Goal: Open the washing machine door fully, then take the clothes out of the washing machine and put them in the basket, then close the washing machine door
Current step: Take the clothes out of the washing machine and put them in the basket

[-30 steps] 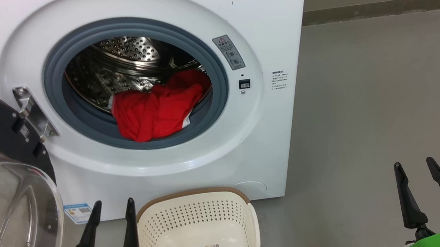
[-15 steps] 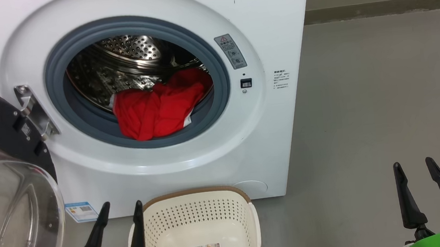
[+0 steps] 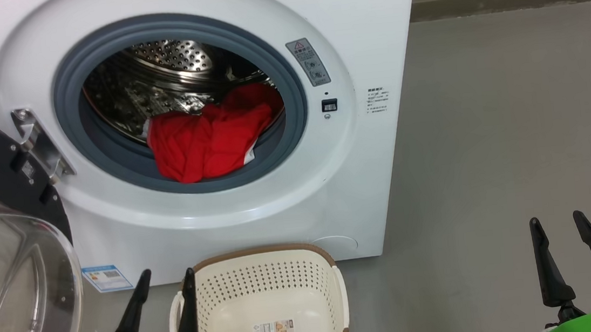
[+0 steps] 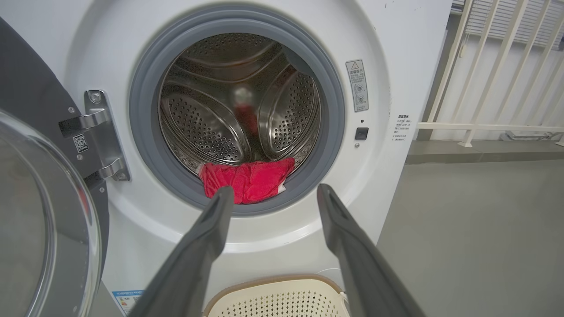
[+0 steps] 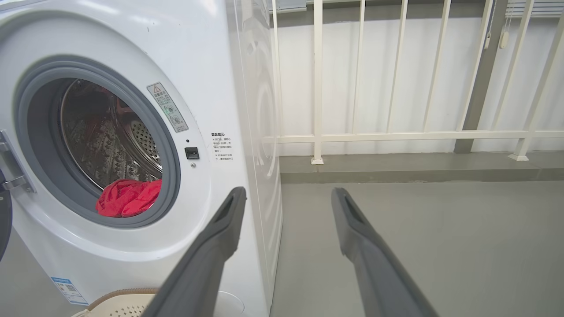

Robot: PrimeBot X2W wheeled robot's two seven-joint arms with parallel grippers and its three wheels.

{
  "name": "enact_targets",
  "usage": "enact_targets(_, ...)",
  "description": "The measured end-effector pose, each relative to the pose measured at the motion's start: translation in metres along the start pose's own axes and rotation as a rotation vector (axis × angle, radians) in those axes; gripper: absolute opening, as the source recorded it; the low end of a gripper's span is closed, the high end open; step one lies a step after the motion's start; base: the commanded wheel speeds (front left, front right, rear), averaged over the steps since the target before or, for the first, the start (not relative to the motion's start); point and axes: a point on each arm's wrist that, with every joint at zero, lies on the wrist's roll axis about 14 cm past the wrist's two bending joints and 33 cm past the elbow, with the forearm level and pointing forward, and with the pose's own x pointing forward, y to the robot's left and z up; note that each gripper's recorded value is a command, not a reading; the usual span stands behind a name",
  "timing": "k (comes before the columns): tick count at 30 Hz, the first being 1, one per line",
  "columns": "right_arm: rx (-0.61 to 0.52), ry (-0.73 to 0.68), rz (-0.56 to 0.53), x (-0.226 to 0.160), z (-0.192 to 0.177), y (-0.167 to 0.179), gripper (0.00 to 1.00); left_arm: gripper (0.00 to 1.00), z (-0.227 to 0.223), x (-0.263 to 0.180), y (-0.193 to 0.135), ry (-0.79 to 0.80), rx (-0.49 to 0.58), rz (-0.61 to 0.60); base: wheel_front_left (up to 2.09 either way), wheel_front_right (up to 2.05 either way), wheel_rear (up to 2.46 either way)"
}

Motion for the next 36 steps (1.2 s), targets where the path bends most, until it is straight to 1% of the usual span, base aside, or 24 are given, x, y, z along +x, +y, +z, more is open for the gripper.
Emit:
enact_targets(8,-0.007,0.028,-0.010,0.004,-0.009,-0.003,1.00,1.00,0.000,0.017,-0.001,-0.004,0.006,-0.001,0.00,0.00,0.00)
enact_targets(12,-0.010,0.034,-0.009,0.014,-0.012,-0.002,1.00,1.00,-0.002,0.030,-0.002,-0.005,0.004,-0.007,0.00,0.00,0.00)
enact_targets(16,-0.013,0.055,-0.011,0.023,-0.020,-0.002,1.00,1.00,-0.005,0.045,-0.005,-0.006,-0.026,-0.011,0.00,0.00,0.00)
enact_targets(20,-0.015,0.067,-0.009,0.031,-0.026,-0.001,1.00,1.00,-0.008,0.059,-0.005,-0.009,-0.034,-0.007,0.00,0.00,0.00)
enact_targets(26,-0.014,0.090,-0.003,0.046,-0.038,0.002,1.00,1.00,-0.007,0.094,-0.001,-0.029,-0.019,-0.005,0.00,0.00,0.00)
enact_targets(36,-0.004,0.133,-0.013,0.061,-0.059,0.000,1.00,1.00,-0.022,0.141,0.009,-0.006,-0.014,0.019,0.00,0.00,0.00)
